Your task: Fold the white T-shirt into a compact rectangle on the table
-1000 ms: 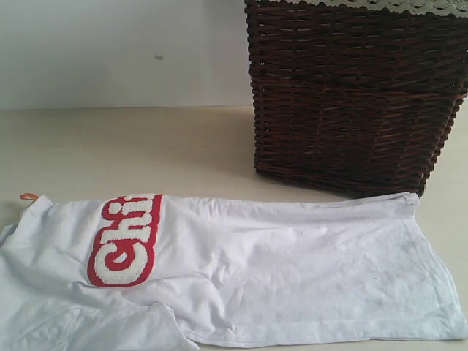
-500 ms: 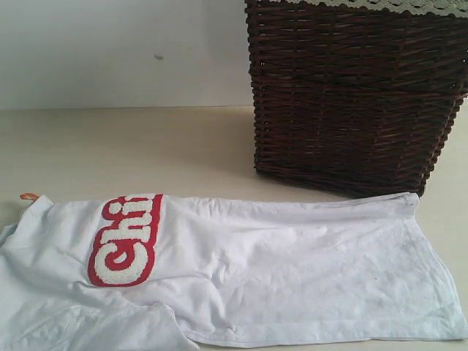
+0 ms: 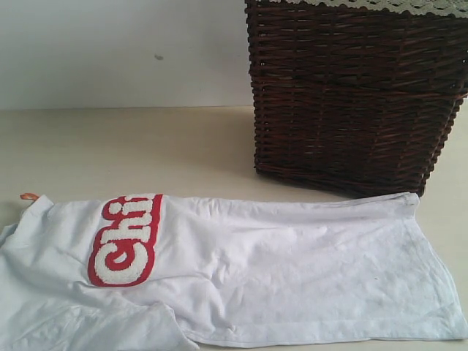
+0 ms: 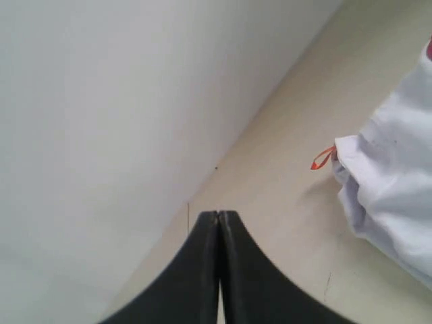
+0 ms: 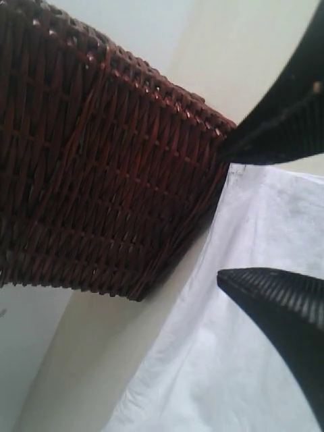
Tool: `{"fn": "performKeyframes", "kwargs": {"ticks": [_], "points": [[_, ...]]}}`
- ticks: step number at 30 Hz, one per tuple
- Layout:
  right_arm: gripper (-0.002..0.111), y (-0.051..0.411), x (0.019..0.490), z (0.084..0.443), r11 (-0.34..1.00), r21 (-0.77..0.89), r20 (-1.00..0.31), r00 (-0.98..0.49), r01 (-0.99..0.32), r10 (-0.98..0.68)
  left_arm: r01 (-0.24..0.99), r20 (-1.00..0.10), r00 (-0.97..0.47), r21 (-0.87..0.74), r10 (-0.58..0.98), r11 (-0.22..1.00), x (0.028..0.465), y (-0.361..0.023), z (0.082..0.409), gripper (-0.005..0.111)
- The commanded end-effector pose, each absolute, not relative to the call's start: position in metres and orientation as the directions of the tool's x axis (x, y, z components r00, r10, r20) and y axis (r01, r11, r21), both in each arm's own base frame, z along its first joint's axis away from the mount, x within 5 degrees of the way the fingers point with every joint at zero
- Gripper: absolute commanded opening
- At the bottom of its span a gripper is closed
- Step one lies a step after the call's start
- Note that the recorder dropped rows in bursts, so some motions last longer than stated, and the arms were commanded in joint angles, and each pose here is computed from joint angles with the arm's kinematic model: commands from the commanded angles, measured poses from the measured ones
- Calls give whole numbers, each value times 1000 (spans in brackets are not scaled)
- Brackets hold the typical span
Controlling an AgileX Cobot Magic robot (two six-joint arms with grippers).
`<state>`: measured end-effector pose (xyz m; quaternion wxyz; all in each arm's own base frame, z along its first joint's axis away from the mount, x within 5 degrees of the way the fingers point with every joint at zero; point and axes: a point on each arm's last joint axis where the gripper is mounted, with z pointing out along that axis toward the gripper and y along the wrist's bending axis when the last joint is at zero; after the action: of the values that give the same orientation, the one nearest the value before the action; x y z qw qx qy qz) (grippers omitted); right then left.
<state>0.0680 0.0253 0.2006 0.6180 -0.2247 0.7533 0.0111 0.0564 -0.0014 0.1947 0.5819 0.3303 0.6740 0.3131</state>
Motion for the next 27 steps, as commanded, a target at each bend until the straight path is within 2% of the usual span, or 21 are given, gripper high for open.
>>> {"fn": "performKeyframes", "kwargs": {"ticks": [1,6,9,13,21,27], "points": [[47,28,67,200,893,-242,-940,-135,-380,-312,81,-583,-104,803,806,591,56,-2,194,0],[47,26,67,197,880,-288,-925,-130,-378,-358,81,-583,-104,803,806,591,56,-2,194,0],[47,20,70,191,903,-307,-925,-127,-299,-357,81,-583,-104,803,806,591,56,-2,194,0],[47,18,70,191,931,-247,-944,-151,-269,-294,81,-583,-104,803,806,591,56,-2,194,0],[47,15,71,194,983,53,-982,-187,-178,19,81,-583,-104,803,806,591,56,-2,194,0],[47,14,71,194,980,-44,-982,-173,-194,-78,81,-583,-104,803,806,591,56,-2,194,0]]}}
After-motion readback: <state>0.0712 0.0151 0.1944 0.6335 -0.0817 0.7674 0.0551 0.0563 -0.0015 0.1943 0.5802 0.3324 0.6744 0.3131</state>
